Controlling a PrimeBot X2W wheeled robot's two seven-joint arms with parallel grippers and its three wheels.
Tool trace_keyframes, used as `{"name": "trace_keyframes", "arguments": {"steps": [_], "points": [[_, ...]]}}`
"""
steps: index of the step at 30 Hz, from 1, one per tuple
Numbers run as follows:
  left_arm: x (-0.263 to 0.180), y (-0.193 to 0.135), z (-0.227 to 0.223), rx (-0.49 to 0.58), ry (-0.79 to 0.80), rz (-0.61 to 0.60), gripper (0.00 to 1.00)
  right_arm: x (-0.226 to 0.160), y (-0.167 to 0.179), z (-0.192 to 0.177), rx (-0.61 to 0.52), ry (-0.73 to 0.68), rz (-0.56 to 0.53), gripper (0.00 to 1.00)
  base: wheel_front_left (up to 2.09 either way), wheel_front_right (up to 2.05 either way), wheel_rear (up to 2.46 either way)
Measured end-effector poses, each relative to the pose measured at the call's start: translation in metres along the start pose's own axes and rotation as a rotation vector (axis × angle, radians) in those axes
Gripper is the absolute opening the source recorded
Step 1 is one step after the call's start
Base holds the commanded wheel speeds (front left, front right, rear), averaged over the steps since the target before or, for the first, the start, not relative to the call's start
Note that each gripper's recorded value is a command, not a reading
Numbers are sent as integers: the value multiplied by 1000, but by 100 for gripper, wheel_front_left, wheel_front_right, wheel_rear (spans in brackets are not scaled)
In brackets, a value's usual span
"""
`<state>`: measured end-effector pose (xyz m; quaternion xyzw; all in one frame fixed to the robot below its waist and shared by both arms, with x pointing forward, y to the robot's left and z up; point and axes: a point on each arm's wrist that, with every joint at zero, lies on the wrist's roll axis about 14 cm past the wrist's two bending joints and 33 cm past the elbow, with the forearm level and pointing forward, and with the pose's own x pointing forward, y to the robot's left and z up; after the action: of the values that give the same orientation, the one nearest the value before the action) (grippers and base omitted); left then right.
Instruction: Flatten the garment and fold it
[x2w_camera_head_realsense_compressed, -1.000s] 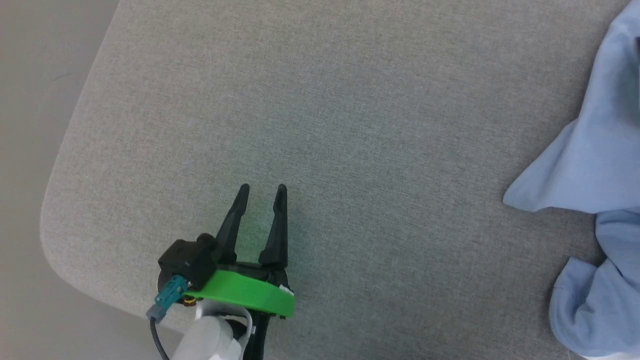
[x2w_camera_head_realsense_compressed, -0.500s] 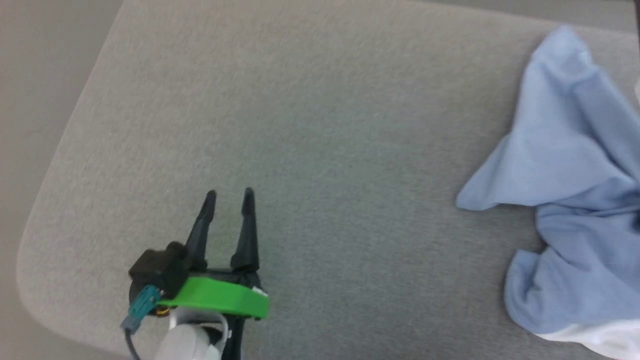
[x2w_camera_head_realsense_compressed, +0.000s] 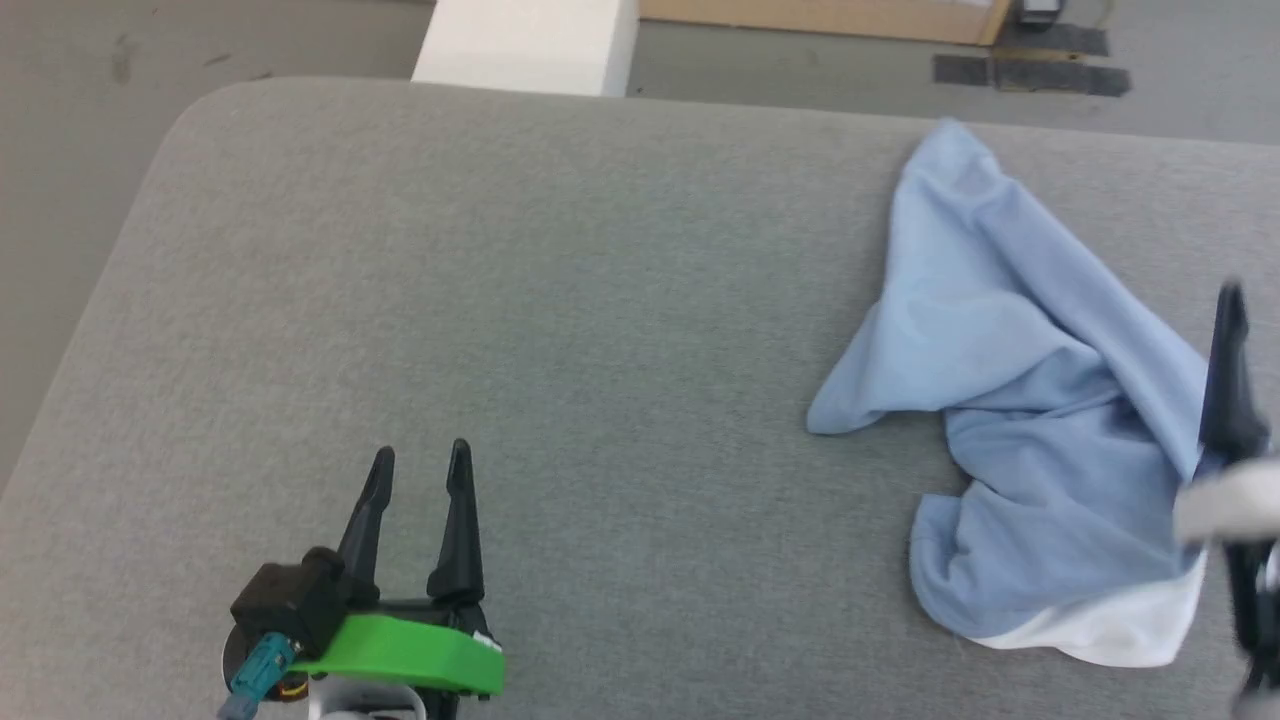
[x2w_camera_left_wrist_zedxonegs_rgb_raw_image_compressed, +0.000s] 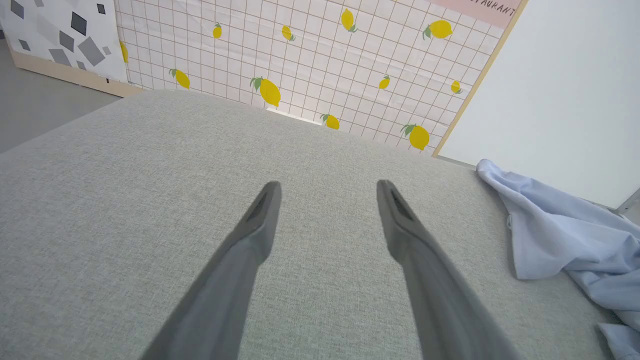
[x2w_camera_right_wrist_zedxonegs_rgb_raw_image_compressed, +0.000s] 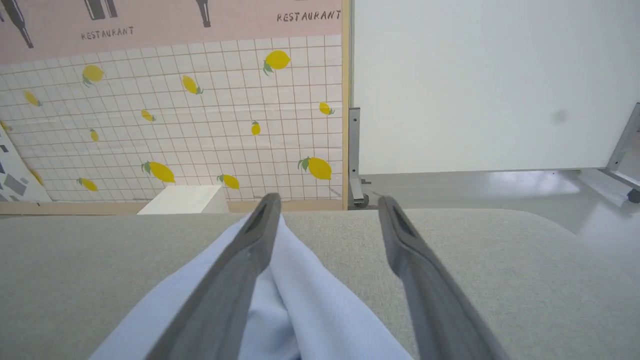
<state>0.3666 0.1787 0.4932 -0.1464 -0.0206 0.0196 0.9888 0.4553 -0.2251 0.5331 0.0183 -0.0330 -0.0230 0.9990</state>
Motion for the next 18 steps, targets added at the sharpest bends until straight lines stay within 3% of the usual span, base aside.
{"name": "trace_keyframes", "arguments": {"steps": [5, 11, 18], "points": [[-3, -10, 1, -9, -4, -33, 100, -42, -12, -10, -5, -25, -44, 100, 0, 0, 0], [-13, -19, -3, -19, 12, -58, 100, -80, -21, -50, 103, 66, -85, 100, 0, 0, 0], [-2, -48, 9, 2, -30, -175, 100, -89, -26, -52, 135, 60, -106, 100, 0, 0, 0]]}}
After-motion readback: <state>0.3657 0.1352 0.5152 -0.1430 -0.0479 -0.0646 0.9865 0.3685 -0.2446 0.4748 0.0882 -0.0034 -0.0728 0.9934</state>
